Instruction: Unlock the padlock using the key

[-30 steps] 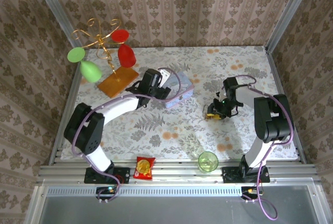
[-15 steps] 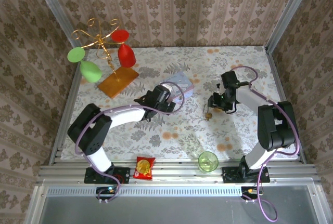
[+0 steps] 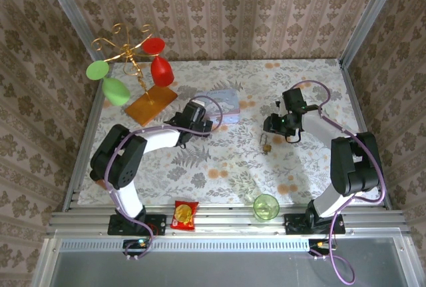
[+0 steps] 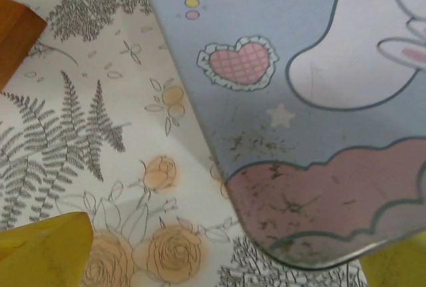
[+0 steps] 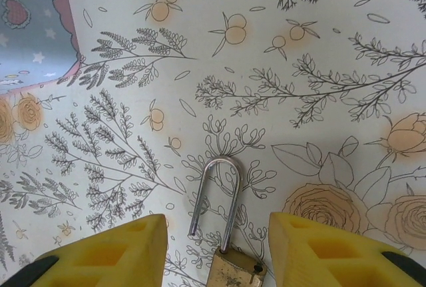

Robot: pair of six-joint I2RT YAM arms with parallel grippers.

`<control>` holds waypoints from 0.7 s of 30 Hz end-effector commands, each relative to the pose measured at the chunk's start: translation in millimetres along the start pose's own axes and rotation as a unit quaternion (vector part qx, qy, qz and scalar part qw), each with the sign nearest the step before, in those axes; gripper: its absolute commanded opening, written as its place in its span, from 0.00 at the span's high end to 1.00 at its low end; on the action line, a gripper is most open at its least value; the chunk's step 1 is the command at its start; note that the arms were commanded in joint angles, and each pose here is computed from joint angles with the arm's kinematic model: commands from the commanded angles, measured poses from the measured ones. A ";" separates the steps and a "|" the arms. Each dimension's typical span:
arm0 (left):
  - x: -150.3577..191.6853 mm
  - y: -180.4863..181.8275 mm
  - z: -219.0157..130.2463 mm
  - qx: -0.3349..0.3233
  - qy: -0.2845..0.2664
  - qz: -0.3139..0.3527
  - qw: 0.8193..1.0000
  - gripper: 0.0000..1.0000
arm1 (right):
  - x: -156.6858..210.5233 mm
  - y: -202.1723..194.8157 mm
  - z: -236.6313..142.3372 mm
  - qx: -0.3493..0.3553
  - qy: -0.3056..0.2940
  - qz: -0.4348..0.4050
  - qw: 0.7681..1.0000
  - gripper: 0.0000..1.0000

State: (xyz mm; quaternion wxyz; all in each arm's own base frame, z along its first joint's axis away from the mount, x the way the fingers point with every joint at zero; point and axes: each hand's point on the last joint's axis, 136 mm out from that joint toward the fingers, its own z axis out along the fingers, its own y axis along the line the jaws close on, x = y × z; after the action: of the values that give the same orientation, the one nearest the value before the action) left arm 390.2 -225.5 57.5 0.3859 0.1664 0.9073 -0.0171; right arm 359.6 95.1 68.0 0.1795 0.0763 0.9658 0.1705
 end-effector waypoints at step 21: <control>-5.9 99.2 -94.4 -0.045 -0.120 -0.043 0.991 0.00 | -66.5 -39.9 -77.3 0.148 -0.353 -0.162 0.910 0.00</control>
State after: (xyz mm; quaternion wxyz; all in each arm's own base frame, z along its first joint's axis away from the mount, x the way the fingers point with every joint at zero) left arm 364.0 -146.0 146.9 0.4971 0.1255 0.8581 -0.0277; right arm 374.9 31.3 125.1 0.4412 0.0277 0.8970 0.0030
